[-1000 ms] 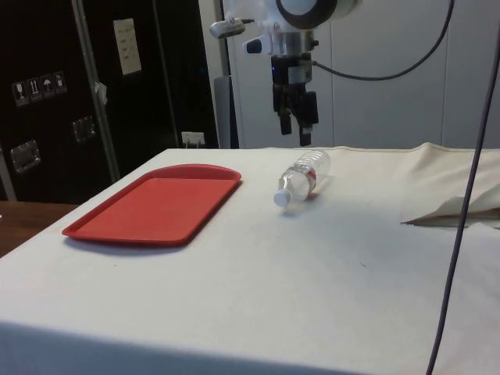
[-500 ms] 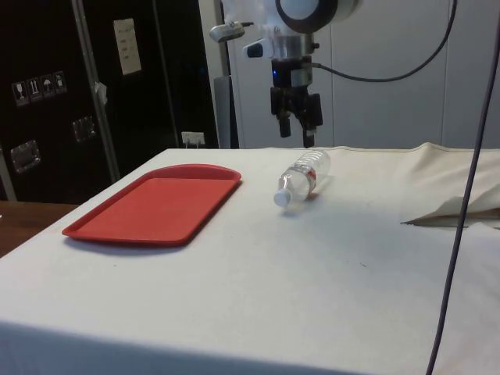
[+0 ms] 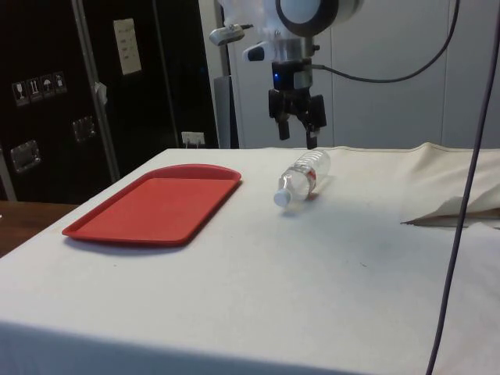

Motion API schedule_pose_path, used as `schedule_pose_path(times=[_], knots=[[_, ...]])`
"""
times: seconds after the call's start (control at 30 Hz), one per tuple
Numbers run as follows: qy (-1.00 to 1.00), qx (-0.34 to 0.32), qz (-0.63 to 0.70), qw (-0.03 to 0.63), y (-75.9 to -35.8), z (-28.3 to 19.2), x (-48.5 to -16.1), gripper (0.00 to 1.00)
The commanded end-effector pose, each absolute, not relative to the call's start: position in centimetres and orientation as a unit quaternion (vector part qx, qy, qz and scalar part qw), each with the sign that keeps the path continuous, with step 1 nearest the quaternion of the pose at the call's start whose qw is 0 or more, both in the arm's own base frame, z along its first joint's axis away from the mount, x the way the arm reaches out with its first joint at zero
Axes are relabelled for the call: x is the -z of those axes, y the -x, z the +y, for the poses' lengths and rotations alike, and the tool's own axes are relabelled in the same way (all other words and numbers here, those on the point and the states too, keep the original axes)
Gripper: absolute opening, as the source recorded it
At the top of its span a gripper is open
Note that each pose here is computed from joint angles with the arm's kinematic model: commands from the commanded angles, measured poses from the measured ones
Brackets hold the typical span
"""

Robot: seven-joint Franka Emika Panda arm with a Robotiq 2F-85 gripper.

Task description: Place the bottle upright on the tray.

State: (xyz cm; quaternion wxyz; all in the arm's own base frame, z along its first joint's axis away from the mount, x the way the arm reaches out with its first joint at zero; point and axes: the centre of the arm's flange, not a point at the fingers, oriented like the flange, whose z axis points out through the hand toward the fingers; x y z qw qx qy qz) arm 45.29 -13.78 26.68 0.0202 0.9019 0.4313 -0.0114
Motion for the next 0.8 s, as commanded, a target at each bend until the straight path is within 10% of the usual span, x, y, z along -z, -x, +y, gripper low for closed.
schedule_pose_path(times=[0.0,0.77], knots=[[-0.898,0.010,0.440,0.026,-45.47,-13.74,-26.52,1.00],[-0.858,0.014,0.512,0.027,-45.74,-13.59,-25.91,1.00]])
